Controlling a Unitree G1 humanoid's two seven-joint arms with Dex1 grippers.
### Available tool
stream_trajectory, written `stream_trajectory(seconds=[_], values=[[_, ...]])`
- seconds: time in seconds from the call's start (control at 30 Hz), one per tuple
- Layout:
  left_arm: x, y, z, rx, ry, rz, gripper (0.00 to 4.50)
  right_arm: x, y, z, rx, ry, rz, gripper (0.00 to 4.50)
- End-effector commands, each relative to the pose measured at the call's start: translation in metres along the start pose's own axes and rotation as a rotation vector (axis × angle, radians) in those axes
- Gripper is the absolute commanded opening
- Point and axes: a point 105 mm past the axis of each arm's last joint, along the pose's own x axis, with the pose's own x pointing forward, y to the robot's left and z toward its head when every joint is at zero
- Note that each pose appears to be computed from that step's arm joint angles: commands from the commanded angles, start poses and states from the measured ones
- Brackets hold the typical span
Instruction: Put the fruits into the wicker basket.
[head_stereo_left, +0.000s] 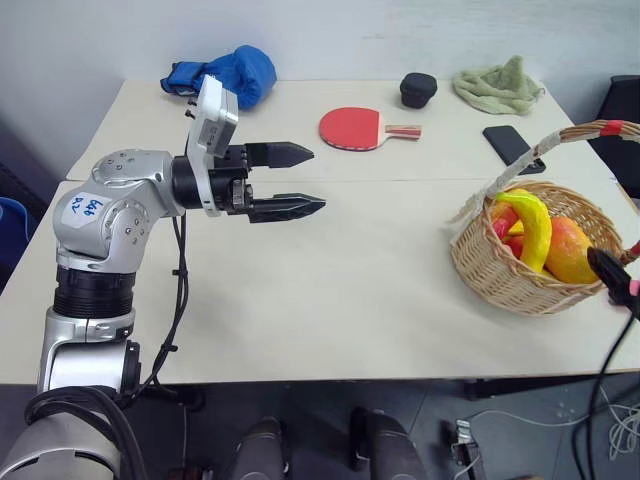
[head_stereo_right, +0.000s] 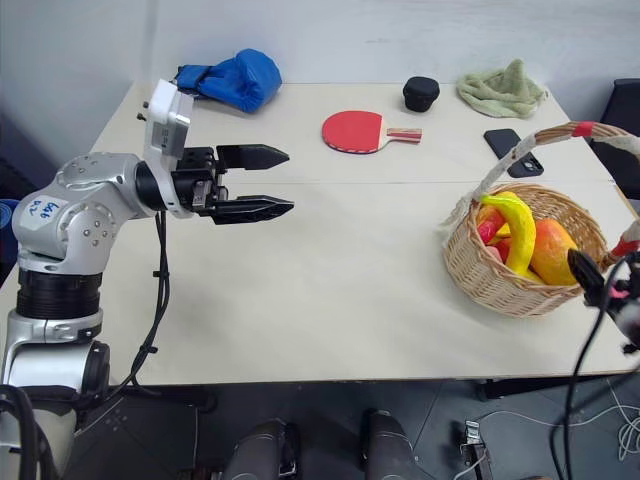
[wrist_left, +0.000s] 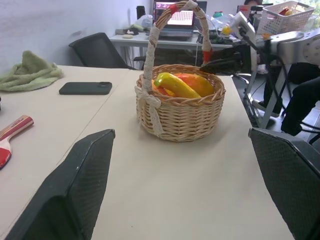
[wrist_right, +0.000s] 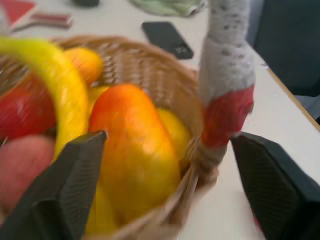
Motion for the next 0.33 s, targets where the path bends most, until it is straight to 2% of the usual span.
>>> stream_trajectory(seconds=[0.03, 0.1, 0.2, 0.33], values=[[-0.002, 0.000, 0.009, 0.059, -0.008, -0.017, 4.50, -0.043, -0.014, 0.038, -0.096, 0.002, 0.084, 4.48], [-0.005, 0.001, 0.008, 0.063, -0.003, -0.023, 4.50, -0.071, -0.027, 0.051, -0.075, 0.060, 0.154, 4.48], [-0.006, 0.003, 0.007, 0.070, 0.004, -0.027, 4.50, -0.086, -0.032, 0.058, -0.065, 0.094, 0.201, 4.48], [-0.009, 0.012, 0.002, 0.081, 0.031, -0.028, 4.50, -0.115, -0.068, 0.064, -0.055, 0.178, 0.218, 4.48]])
